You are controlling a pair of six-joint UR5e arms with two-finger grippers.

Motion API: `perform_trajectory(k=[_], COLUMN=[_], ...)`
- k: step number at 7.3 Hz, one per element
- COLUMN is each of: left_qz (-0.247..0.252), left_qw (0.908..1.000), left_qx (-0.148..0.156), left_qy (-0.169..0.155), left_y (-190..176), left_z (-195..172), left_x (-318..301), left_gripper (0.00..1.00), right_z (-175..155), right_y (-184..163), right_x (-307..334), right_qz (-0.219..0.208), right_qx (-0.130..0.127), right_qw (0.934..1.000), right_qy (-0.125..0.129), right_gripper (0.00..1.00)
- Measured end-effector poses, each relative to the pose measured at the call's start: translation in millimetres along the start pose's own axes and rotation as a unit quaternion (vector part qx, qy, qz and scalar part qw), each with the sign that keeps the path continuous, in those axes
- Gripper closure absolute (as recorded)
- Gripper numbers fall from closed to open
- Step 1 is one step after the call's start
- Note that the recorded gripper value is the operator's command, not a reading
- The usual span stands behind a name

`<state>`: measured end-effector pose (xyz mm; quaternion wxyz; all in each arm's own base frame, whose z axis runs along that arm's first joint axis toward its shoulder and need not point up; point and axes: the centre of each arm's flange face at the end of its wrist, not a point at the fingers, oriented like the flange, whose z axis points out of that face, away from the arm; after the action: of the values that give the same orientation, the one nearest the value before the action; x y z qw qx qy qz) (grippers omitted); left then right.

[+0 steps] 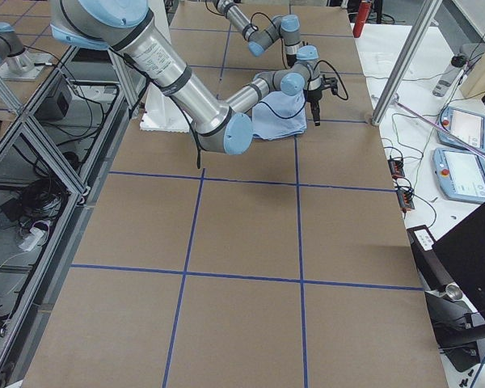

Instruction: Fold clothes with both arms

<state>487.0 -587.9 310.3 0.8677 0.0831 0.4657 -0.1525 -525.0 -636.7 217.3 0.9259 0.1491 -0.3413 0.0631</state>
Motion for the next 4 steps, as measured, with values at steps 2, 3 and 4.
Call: perform_trajectory(k=[2,3,4], left_qz=[-0.004,-0.007,-0.008], left_qw=[0.9998,0.9998,0.9997], left_qx=[0.017,0.019,0.02], left_qy=[0.007,0.009,0.01], left_y=[-8,-10,-10], left_z=[15,19,19], left_x=[-1,1,4], left_gripper=[0.42,0.39,0.39], right_z=[-1,-1,-1], right_y=[0,0,1], right_x=[-1,-1,-1], right_qz=[0.0,0.0,0.0], right_qx=[0.0,0.001,0.0], right_qw=[1.0,1.0,1.0], right_qy=[-0.001,-0.001,-0.002], right_gripper=[0.0,0.0,0.0])
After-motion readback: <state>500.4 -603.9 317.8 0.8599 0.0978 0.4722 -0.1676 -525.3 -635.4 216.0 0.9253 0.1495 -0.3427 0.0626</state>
